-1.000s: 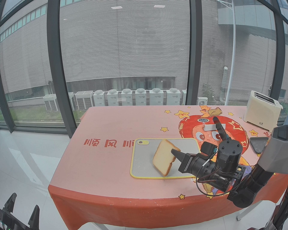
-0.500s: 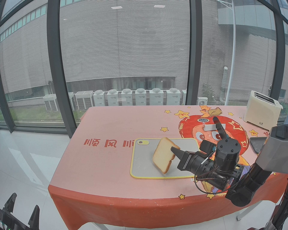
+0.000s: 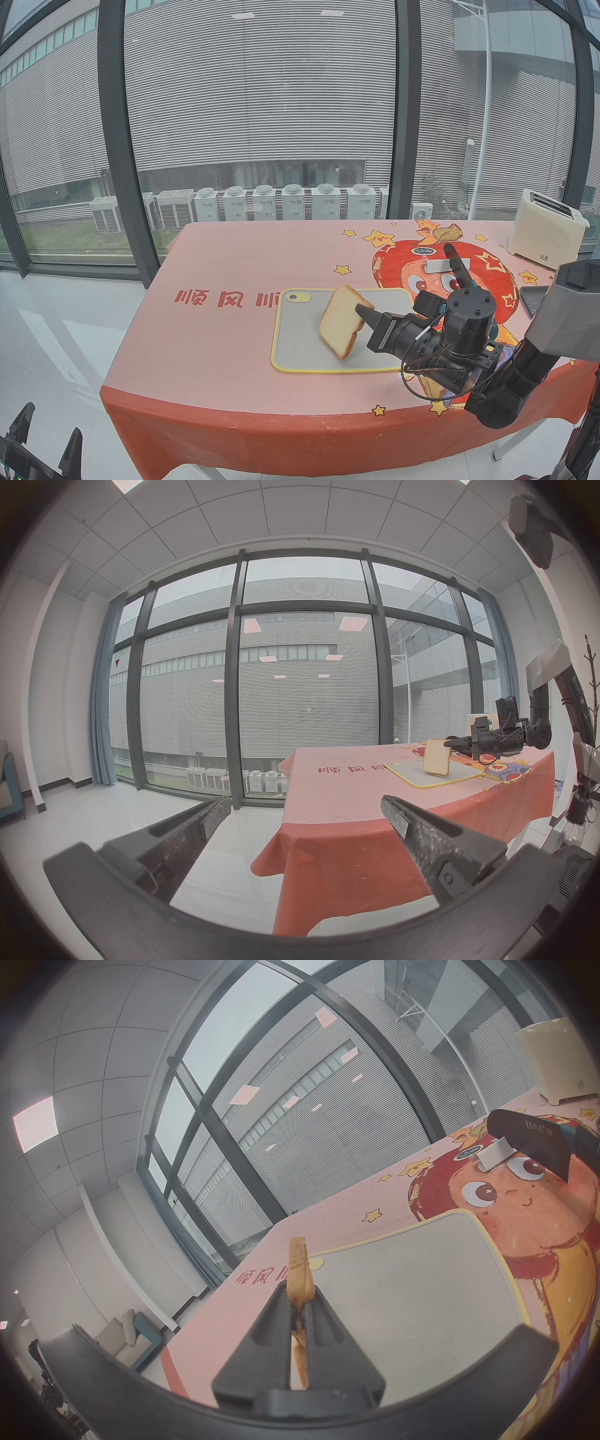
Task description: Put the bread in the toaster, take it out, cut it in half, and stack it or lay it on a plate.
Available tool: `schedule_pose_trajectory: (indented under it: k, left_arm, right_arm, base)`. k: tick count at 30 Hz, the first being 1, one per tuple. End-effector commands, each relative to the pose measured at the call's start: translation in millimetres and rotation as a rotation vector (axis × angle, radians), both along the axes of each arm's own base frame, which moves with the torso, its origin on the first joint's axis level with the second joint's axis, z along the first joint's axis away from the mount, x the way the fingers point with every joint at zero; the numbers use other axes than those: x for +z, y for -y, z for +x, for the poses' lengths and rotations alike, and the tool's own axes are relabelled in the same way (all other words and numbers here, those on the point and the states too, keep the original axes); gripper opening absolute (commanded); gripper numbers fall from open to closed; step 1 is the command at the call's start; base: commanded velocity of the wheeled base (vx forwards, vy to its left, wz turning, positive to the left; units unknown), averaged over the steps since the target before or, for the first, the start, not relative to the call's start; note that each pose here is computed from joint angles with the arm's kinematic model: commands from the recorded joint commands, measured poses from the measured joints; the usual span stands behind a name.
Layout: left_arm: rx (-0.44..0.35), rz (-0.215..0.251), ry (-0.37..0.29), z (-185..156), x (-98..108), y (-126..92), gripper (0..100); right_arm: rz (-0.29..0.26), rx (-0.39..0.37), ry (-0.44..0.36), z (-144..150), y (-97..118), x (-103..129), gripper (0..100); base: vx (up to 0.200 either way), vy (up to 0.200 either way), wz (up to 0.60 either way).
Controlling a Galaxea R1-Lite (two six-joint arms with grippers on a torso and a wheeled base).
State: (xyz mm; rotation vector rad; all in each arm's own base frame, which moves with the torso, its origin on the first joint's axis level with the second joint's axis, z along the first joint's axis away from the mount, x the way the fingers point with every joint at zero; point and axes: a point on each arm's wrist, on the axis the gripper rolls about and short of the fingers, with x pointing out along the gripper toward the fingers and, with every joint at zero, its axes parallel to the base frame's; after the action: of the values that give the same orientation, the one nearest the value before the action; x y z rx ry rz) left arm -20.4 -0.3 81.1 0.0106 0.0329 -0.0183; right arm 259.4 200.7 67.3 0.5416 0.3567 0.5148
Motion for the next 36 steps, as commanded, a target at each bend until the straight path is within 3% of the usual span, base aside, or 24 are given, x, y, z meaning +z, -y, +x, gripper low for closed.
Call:
schedule_pose_trajectory:
  k: [1, 2, 5, 9, 17, 24, 36]
  left_arm:
    - [0.000, 0.000, -0.019, 1.3, -4.9, 0.0, 100]
    - [0.000, 0.000, -0.019, 1.3, -4.9, 0.0, 100]
    - [0.001, 0.000, -0.021, 1.3, -5.1, 0.0, 100]
    - [0.000, 0.000, -0.019, 1.3, -4.9, 0.0, 100]
    - [0.001, 0.000, -0.019, 1.3, -4.9, 0.0, 100]
    - [0.000, 0.000, -0.019, 1.3, -4.9, 0.0, 100]
    - [0.000, 0.000, -0.021, 1.3, -5.1, 0.0, 100]
  right_arm:
    - [-0.002, -0.001, -0.004, 0.5, -0.1, -1.7, 0]
    - [-0.001, -0.001, -0.003, 0.8, -0.3, -1.4, 100]
    - [-0.004, -0.005, -0.003, 0.7, 1.0, -1.1, 100]
    - [-0.047, -0.029, -0.018, -2.2, 10.5, -3.9, 100]
    - [-0.064, -0.041, -0.015, -2.2, 10.9, -3.4, 100]
    - [-0.154, -0.101, -0.081, -1.7, 4.3, -12.7, 100]
    - [-0.150, -0.078, -0.079, -10.6, 3.7, -2.9, 100]
  base:
    - [0.000, 0.000, 0.00]
    - [0.000, 0.000, 0.00]
    - [0.000, 0.000, 0.00]
    - [0.000, 0.000, 0.00]
    - [0.000, 0.000, 0.00]
    - [0.000, 0.000, 0.00]
    - [0.000, 0.000, 0.00]
